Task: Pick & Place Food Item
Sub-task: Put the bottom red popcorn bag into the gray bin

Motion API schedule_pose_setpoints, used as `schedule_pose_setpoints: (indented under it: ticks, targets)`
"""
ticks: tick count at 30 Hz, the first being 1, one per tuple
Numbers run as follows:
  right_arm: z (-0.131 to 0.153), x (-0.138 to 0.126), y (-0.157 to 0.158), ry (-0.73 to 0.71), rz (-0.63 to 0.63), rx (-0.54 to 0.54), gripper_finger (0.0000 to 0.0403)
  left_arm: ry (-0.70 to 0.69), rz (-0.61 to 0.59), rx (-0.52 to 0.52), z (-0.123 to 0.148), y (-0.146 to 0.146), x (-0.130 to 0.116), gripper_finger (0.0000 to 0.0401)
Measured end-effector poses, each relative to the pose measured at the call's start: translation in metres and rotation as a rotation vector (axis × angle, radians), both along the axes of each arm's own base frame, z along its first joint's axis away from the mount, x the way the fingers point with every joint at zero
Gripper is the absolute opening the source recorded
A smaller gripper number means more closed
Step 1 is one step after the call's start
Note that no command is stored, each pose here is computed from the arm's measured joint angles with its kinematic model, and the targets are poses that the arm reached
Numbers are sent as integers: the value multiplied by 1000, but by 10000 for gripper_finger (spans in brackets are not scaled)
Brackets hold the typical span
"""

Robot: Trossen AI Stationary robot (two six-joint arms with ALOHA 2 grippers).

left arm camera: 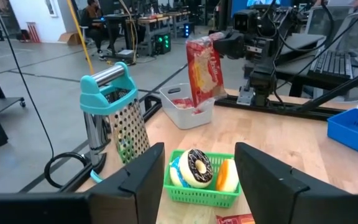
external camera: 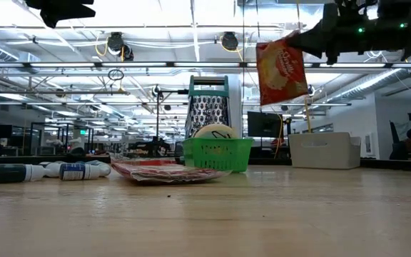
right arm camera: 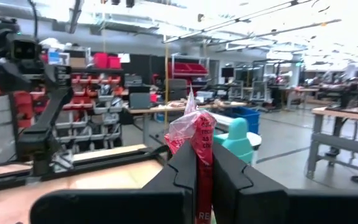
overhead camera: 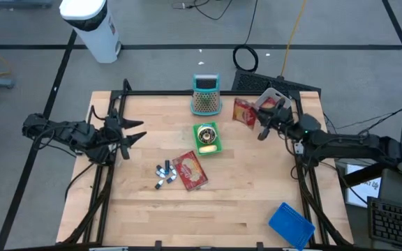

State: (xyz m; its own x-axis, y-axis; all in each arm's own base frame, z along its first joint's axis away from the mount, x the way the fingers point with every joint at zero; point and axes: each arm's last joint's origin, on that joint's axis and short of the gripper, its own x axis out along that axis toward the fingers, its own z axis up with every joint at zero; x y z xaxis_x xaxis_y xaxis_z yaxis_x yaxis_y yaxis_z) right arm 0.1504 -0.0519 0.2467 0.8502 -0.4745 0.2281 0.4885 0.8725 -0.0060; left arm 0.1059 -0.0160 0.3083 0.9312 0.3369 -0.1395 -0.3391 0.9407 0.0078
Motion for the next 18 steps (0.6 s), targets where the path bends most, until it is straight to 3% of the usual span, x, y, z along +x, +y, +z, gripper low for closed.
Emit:
schedule_pose_setpoints:
  ticks: [18]
  targets:
    - [-16,-28,-21,43,-205,7,10,-1,-2,-2,0,0,0,191]
